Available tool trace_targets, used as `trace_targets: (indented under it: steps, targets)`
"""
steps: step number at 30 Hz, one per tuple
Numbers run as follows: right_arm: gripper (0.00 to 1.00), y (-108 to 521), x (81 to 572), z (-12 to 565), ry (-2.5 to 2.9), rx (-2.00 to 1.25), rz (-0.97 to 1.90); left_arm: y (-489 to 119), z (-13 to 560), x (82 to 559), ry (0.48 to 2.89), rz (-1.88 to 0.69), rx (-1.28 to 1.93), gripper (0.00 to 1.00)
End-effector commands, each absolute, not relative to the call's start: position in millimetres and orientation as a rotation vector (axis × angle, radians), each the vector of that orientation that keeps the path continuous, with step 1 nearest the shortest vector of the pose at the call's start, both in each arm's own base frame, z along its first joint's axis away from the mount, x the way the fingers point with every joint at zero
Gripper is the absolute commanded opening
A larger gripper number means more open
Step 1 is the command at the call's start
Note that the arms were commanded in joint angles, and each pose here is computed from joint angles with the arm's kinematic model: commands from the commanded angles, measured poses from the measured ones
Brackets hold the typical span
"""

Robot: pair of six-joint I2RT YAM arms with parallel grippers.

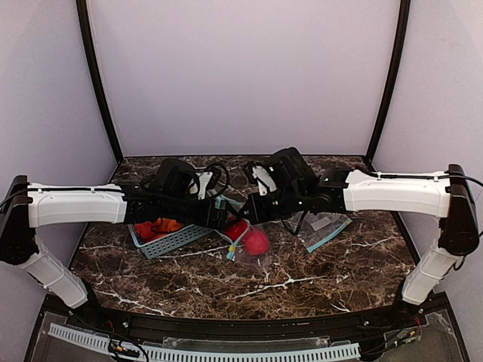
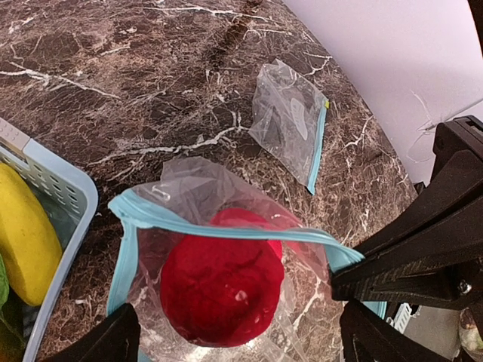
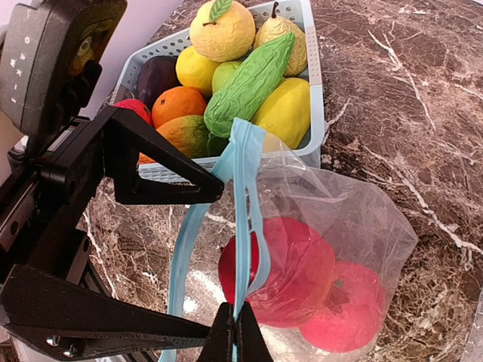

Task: Place the food in the zip-top bag and seal the zipper
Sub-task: Place the fake vegetable in the zipper food storage bag, then pass from the right arm to the left

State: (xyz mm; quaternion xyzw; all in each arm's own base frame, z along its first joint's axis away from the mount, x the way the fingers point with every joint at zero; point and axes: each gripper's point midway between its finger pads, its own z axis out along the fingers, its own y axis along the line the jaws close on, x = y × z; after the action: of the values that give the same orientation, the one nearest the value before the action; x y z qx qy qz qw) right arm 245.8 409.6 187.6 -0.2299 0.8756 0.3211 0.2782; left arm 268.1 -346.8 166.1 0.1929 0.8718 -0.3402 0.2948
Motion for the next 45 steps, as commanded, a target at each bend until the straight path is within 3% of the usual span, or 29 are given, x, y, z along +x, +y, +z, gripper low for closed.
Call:
trace_targets:
  steps: [1, 9, 18, 22, 32, 36, 40, 45]
  targets:
    - [0.0, 413.7, 246.1, 208.9, 2.286, -0.608, 0.948, -343.9, 194.5, 264.7, 2.263, -0.926, 0.513, 0.93]
    - [0.0, 412.5, 246.6, 213.9, 2.272, -0.611, 0.97, -317.6, 222.1, 255.6, 2.217, -0.963, 0.348, 0.91]
    - [0.0, 416.1, 244.9, 213.8, 2.265, -0.632, 1.002, -313.3, 171.7, 240.4, 2.326, -1.075, 0.194, 0.92]
    - [0.0, 417.4, 242.6, 209.1, 2.271, -0.643, 1.014, -317.9, 155.9, 238.8, 2.361, -1.11, 0.163, 0.78]
    - [0.01, 417.9, 241.7, 196.3, 2.292, -0.666, 0.999, -318.8, 154.4, 242.0, 2.338, -1.118, 0.144, 0.21]
    - [0.3, 417.8, 242.4, 183.3, 2.315, -0.684, 0.968, -319.6, 153.8, 241.1, 2.338, -1.126, 0.149, 0.04]
    - [0.55, 419.5, 245.1, 172.0, 2.33, -0.703, 0.92, -320.5, 153.2, 239.7, 2.341, -1.137, 0.153, 0.01]
    - [0.7, 422.1, 252.0, 153.1, 2.371, -0.707, 0.818, -318.8, 152.0, 238.7, 2.342, -1.136, 0.149, 0.01]
